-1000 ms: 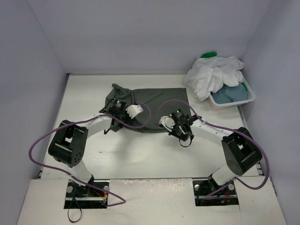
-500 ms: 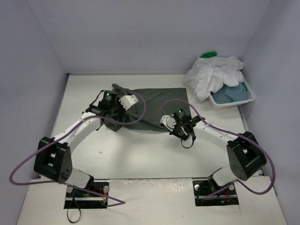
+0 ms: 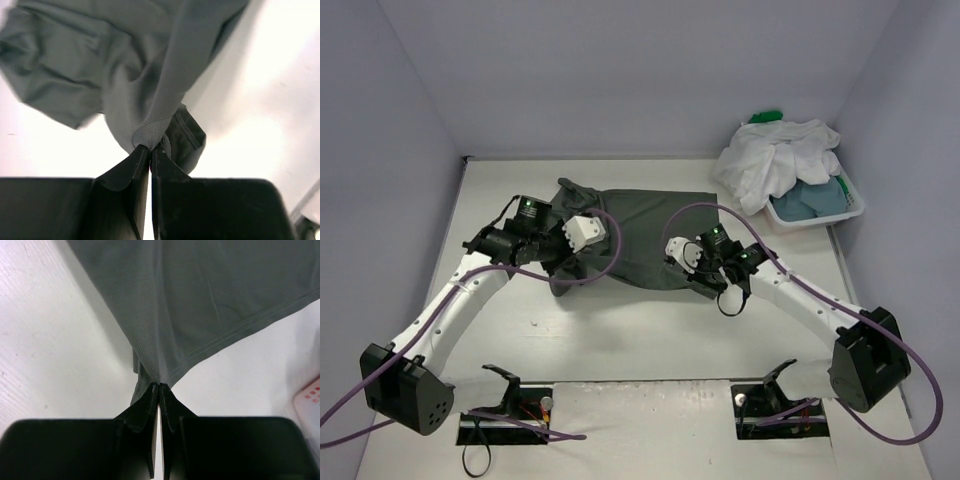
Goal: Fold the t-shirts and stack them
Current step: Flatten out the crumpled T-shirt at the center of the board, then pick up the flattened T-shirt from the center of the board.
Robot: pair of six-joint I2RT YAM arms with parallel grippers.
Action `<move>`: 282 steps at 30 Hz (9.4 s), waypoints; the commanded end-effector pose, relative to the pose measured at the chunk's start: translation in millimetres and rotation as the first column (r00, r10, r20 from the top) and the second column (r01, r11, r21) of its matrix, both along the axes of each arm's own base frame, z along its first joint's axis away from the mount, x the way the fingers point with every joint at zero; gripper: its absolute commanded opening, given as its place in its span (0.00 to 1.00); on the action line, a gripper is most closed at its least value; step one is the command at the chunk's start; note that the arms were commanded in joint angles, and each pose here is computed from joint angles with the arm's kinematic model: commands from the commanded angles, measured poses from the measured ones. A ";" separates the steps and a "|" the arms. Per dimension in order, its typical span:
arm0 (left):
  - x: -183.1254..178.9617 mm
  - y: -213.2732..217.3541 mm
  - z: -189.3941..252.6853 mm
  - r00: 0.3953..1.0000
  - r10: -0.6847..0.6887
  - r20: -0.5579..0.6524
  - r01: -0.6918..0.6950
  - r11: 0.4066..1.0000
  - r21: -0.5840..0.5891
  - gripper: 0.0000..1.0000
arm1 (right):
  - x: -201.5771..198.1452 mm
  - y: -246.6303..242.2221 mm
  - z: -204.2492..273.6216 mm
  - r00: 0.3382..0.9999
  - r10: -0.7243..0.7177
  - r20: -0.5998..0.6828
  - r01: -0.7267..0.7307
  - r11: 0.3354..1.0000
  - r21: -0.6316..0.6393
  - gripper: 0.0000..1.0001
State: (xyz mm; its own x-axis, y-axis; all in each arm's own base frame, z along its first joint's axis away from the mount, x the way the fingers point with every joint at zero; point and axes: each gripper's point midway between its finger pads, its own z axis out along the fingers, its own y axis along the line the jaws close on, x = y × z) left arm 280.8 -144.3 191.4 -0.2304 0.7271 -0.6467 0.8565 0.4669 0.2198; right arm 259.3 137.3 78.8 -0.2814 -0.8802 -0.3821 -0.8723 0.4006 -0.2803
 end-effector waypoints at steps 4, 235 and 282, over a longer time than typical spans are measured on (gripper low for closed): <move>-61.4 -4.9 -5.8 0.967 -0.161 -0.197 0.155 0.987 -0.044 0.16 | -2.2 -1.0 30.9 0.994 0.086 0.067 -0.086 0.996 -0.004 0.00; -67.5 82.6 -50.2 0.983 0.142 -0.113 -0.120 0.976 0.183 0.72 | -53.7 -50.5 -26.6 0.978 0.205 0.038 -0.172 0.894 -0.414 0.32; -58.2 74.8 -45.3 0.984 0.134 -0.116 -0.116 0.981 0.153 0.72 | -53.9 -43.6 -55.5 0.980 0.197 -0.009 -0.170 0.822 -0.543 0.34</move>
